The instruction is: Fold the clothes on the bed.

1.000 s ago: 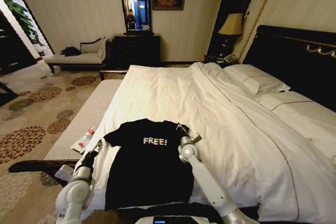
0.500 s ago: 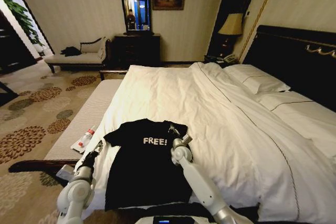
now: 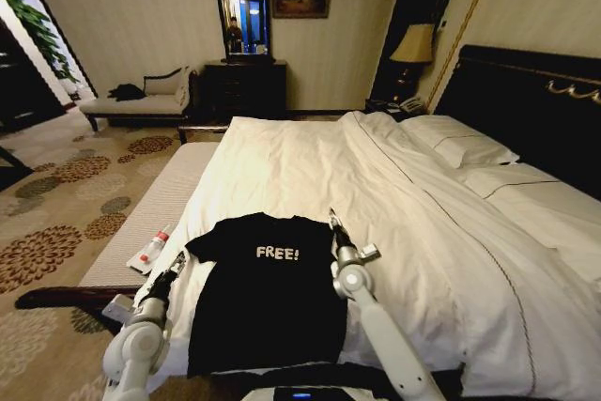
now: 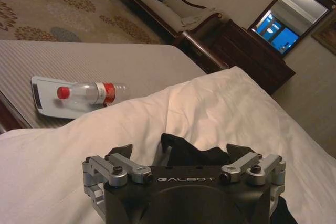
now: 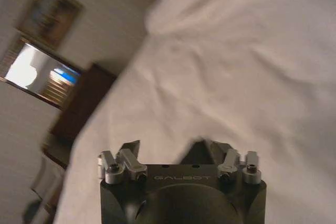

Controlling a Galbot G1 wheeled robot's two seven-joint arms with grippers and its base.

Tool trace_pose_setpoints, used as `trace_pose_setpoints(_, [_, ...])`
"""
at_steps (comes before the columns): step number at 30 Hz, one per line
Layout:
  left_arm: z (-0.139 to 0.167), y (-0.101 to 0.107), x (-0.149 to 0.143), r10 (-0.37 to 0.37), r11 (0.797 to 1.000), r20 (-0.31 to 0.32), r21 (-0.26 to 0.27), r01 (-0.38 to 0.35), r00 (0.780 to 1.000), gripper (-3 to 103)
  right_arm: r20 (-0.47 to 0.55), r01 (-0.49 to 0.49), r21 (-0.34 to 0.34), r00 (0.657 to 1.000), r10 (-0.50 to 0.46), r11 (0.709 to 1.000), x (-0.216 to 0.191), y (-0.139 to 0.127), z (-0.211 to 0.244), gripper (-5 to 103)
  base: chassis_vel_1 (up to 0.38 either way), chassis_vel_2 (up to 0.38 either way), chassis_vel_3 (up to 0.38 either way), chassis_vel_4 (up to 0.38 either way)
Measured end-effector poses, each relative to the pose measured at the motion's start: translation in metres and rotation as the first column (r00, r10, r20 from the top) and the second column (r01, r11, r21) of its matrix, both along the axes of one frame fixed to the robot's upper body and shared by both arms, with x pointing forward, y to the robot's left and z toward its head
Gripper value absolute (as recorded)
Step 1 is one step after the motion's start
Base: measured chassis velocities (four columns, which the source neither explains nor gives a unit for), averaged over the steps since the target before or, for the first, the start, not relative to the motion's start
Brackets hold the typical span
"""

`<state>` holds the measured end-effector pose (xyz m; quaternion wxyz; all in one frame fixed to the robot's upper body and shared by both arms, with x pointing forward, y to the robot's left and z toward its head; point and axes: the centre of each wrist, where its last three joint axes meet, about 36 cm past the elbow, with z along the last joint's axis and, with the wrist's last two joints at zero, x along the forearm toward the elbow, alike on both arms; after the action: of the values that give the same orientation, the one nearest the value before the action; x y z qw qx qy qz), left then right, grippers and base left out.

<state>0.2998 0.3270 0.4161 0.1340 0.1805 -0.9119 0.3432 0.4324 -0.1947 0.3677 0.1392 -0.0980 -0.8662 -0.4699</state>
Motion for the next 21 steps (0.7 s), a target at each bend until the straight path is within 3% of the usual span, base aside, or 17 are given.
trace_pose_setpoints(3, [0.001,0.000,-0.001,-0.003,1.000,0.001,0.003,0.003,1.000,100,-0.056,-0.014,0.029,0.998,0.016,0.999,-0.009,0.002,0.000,90,0.000,0.000,0.000,0.000])
trace_pose_setpoints(5, [0.002,0.000,-0.001,-0.003,1.000,0.001,0.003,0.003,1.000,100,-0.063,-0.020,0.032,0.998,0.022,0.999,-0.011,0.004,0.000,90,0.000,0.000,0.000,0.000])
trace_pose_setpoints(7, [0.002,0.000,-0.003,-0.003,1.000,-0.001,0.004,0.003,1.000,100,-0.079,-0.036,0.038,0.996,0.039,0.999,-0.015,0.009,-0.002,99,0.000,0.000,0.000,0.000])
trace_pose_setpoints(21, [0.000,0.002,-0.007,0.004,1.000,-0.008,0.006,-0.004,1.000,100,-0.087,-0.119,0.032,0.989,0.122,0.992,-0.030,0.031,-0.005,100,0.000,0.000,0.000,0.000])
